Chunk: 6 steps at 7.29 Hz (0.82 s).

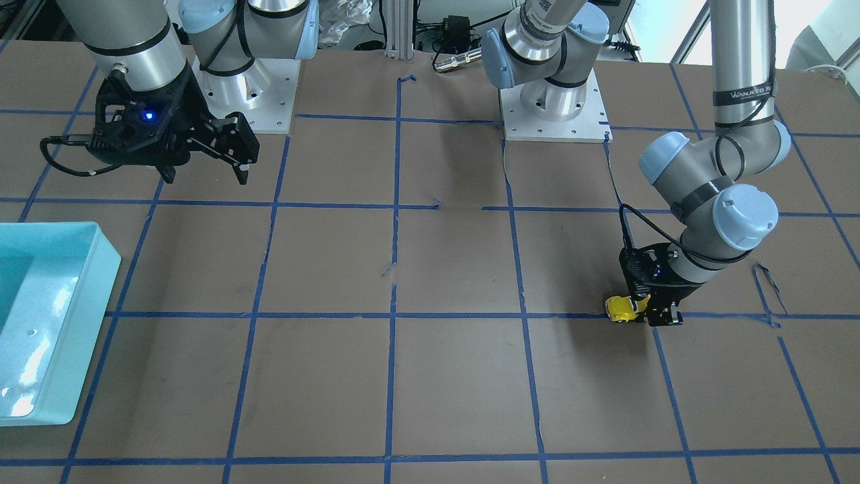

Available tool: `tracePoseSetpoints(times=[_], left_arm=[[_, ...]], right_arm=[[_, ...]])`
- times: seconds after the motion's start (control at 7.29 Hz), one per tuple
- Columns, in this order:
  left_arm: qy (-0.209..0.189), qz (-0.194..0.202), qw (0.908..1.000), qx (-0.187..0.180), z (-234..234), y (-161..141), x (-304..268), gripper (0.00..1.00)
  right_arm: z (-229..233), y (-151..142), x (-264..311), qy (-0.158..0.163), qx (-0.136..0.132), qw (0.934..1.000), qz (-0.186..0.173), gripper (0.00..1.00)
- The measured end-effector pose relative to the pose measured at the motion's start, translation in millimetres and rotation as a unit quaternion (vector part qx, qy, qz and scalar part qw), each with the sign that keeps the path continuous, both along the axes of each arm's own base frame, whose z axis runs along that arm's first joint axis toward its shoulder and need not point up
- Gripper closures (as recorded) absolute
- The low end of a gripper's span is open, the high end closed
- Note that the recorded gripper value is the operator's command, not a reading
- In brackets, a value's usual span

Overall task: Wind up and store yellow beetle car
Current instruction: 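Drag the held car backward along the table with the left gripper, then open the left gripper to release the wound-up car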

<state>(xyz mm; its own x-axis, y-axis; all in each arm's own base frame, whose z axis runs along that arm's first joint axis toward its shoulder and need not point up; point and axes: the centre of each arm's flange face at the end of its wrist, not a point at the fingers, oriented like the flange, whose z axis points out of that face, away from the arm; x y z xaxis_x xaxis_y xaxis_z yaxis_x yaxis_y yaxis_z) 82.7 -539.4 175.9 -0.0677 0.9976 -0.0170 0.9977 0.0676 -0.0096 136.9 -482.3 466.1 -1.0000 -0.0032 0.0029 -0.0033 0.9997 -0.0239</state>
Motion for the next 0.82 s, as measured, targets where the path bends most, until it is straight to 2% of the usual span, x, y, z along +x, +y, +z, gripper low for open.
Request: tracePoseSetpoints(times=[0.14,0.27,0.82], left_arm=[[-0.001,0.002,1.0,0.0,0.2,0.2,3.6,0.15],[-0.002,0.005,1.0,0.0,0.6,0.1,5.5,0.1],[-0.001,0.013,0.9999,-0.001,5.4,0.9,5.5,0.1]], right_arm=[[-7.0,-3.3,1.0,-0.002,0.006,1.0,0.001,0.0],[-13.5,-6.8,0.8,-0.002,0.008,1.0,0.002,0.0],[-18.9,-11.1,0.3,0.001,0.006,1.0,-0.001,0.0]])
